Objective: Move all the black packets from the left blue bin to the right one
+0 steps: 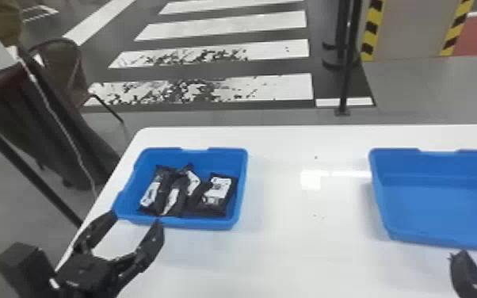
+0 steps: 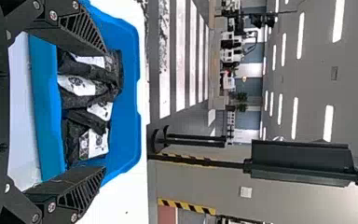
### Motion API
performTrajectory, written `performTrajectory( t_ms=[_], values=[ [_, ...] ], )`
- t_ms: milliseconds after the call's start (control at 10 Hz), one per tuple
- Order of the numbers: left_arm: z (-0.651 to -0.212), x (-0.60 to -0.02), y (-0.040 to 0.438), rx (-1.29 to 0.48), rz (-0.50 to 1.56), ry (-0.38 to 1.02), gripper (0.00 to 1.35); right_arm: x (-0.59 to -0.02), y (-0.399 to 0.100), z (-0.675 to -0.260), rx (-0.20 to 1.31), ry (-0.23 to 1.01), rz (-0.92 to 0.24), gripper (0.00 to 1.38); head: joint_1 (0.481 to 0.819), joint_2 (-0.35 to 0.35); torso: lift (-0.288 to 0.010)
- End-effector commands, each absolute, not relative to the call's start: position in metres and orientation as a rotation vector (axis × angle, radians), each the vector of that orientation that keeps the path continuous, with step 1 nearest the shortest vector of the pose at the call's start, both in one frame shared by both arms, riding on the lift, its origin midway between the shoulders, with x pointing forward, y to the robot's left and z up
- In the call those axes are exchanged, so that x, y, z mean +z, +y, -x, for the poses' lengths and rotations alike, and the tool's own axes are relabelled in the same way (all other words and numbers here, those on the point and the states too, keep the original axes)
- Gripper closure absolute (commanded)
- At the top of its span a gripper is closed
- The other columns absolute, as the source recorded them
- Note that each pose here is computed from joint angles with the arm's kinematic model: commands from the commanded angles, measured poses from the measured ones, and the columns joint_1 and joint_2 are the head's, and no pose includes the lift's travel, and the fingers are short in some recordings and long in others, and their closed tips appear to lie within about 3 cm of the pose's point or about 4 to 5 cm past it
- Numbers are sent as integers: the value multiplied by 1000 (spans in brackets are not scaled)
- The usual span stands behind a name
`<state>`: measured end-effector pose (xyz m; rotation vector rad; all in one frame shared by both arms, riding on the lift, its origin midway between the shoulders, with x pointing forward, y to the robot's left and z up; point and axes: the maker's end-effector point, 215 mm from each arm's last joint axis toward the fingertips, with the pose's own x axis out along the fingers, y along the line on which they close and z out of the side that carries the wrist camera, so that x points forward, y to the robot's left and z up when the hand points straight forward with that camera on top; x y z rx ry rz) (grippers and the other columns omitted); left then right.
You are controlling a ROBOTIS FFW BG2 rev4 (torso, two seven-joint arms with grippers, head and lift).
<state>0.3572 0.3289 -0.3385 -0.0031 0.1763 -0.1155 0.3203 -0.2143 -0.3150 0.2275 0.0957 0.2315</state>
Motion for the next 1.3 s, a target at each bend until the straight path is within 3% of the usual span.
performTrajectory(
  t_ms=[0,300,800,1200],
  values=[
    [-368,-345,316,-133,38,201,179,-316,-215,-320,230,98,-230,162,695,200,-140],
    [-398,-352,308,-140,61,255,177,-318,-214,-320,230,100,-239,162,695,163,-140],
    [-442,-395,256,-247,167,497,179,-320,-210,-322,237,99,-256,163,695,105,-140],
    [-470,-404,254,-251,135,614,186,-325,-209,-323,239,107,-274,163,695,62,-140]
  ],
)
